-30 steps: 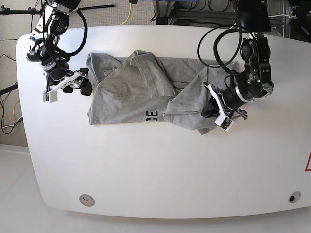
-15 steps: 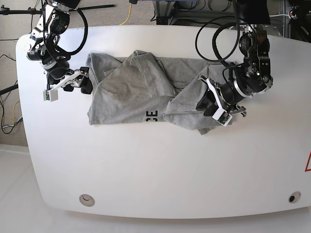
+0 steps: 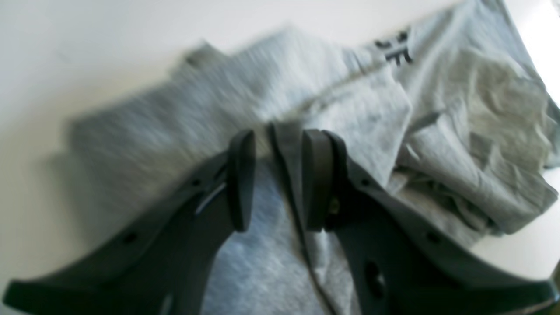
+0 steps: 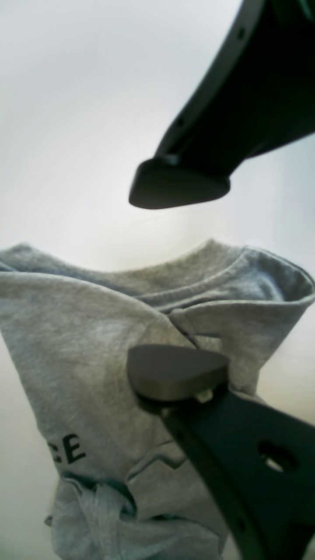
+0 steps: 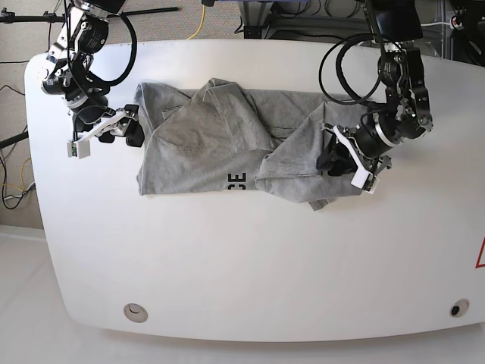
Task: Fold the T-shirt properly
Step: 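Pinch the folded shirt edge with the left gripper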
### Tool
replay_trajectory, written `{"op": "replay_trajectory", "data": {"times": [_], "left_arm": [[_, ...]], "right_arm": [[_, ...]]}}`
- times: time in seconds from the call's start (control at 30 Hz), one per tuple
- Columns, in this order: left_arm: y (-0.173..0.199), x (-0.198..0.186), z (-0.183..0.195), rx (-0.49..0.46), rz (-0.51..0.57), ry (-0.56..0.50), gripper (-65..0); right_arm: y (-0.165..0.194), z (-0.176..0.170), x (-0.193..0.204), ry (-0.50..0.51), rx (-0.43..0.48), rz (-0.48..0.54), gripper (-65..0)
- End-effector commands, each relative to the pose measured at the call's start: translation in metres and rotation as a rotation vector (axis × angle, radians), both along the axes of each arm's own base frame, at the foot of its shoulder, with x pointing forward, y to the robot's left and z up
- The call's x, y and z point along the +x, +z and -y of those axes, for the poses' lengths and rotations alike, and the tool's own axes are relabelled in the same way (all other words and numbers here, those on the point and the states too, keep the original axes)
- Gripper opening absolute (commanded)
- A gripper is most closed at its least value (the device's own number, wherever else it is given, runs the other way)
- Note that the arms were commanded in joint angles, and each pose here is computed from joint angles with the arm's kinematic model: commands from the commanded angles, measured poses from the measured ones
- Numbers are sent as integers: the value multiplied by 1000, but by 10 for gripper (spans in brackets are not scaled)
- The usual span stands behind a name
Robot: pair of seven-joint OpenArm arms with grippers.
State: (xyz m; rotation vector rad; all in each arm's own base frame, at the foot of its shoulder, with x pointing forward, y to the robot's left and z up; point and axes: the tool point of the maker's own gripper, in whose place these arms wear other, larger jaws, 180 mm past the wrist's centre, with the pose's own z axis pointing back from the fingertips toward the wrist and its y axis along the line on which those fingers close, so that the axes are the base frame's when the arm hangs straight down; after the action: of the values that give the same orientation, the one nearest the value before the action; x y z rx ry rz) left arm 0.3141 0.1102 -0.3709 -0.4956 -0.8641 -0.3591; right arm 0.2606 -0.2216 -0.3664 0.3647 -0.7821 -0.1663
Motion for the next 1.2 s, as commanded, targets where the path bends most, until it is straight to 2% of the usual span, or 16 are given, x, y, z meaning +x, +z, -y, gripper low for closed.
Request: {"op": "replay_trajectory", "data": {"times": [0.0, 0.83, 1.07, 1.17], "left_arm": [[16, 11, -1, -47, 55, 8, -480], [-8, 15, 3, -92, -22, 29, -480], [-9, 11, 24, -93, -29, -35, -483], [-10, 9, 31, -93, -33, -56, -532]], "right_arm": [[13, 4, 8, 2, -10, 51, -195], [13, 4, 7, 2, -10, 49, -195], [13, 4, 7, 2, -10, 49, -195], [13, 4, 7, 2, -10, 49, -195]]}}
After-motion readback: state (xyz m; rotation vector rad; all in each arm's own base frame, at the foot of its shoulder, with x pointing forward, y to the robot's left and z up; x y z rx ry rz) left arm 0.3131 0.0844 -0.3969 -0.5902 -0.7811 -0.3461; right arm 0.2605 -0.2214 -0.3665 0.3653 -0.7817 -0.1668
